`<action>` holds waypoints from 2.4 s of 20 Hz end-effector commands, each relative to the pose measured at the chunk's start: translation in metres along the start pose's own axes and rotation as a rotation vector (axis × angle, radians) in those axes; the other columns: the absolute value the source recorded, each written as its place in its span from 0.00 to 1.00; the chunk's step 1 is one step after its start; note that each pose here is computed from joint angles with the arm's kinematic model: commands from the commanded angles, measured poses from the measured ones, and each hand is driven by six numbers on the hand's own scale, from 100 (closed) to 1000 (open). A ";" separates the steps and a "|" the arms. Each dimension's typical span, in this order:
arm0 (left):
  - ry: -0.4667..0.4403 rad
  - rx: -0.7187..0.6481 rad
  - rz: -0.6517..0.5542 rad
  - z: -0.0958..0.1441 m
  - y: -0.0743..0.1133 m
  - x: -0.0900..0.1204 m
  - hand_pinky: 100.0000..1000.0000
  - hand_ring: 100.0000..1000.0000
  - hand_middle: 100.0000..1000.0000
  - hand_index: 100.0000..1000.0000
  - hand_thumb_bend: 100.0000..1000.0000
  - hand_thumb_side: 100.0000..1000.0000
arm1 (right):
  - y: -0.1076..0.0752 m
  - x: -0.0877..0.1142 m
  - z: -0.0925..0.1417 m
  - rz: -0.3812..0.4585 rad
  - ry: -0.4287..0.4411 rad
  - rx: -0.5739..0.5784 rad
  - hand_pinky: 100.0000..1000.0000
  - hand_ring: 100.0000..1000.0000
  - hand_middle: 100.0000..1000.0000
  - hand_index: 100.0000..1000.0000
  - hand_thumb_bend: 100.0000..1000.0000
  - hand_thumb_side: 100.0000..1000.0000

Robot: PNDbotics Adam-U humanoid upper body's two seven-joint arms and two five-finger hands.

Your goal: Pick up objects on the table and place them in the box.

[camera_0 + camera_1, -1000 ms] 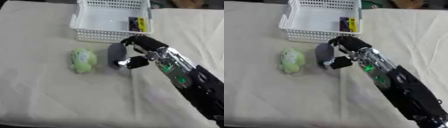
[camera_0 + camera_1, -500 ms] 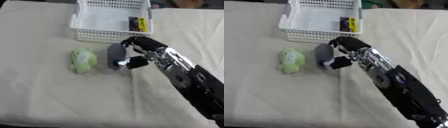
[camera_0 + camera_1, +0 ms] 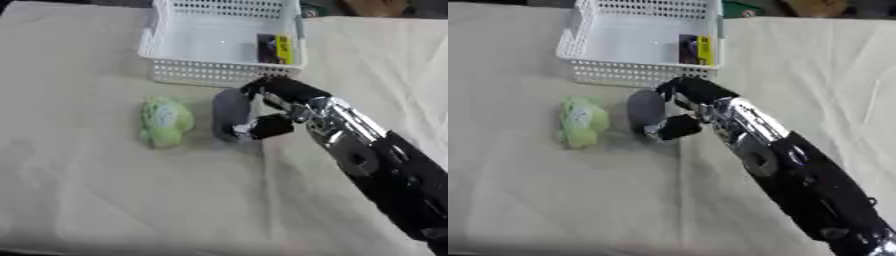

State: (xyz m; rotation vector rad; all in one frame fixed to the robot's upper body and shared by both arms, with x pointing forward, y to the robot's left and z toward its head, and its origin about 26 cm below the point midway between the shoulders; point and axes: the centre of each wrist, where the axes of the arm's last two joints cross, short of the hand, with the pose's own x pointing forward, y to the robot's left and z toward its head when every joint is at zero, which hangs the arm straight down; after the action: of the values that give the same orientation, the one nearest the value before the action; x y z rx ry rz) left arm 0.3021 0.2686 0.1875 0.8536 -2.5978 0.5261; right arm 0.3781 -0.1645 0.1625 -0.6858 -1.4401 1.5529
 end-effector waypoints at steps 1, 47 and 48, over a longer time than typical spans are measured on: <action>-0.031 0.001 0.011 -0.007 -0.001 0.006 0.57 0.49 0.55 0.63 0.00 0.77 | -0.009 0.001 -0.001 -0.010 -0.004 -0.024 0.92 0.90 0.72 0.88 0.52 0.79; -0.033 -0.006 -0.012 -0.007 0.001 0.005 0.57 0.49 0.55 0.63 0.00 0.77 | -0.072 0.021 0.056 0.030 -0.019 -0.293 0.92 0.85 0.44 0.65 0.25 0.70; -0.033 -0.007 -0.012 -0.007 0.001 0.005 0.57 0.49 0.55 0.63 0.00 0.77 | -0.076 0.022 0.059 0.031 -0.021 -0.302 0.92 0.85 0.44 0.65 0.24 0.70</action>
State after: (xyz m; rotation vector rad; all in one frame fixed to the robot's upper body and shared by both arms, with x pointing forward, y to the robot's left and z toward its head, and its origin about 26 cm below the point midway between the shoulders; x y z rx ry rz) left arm 0.3024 0.2682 0.1884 0.8683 -2.5957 0.5156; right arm 0.3407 -0.1737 0.2326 -0.8374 -1.6675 1.3963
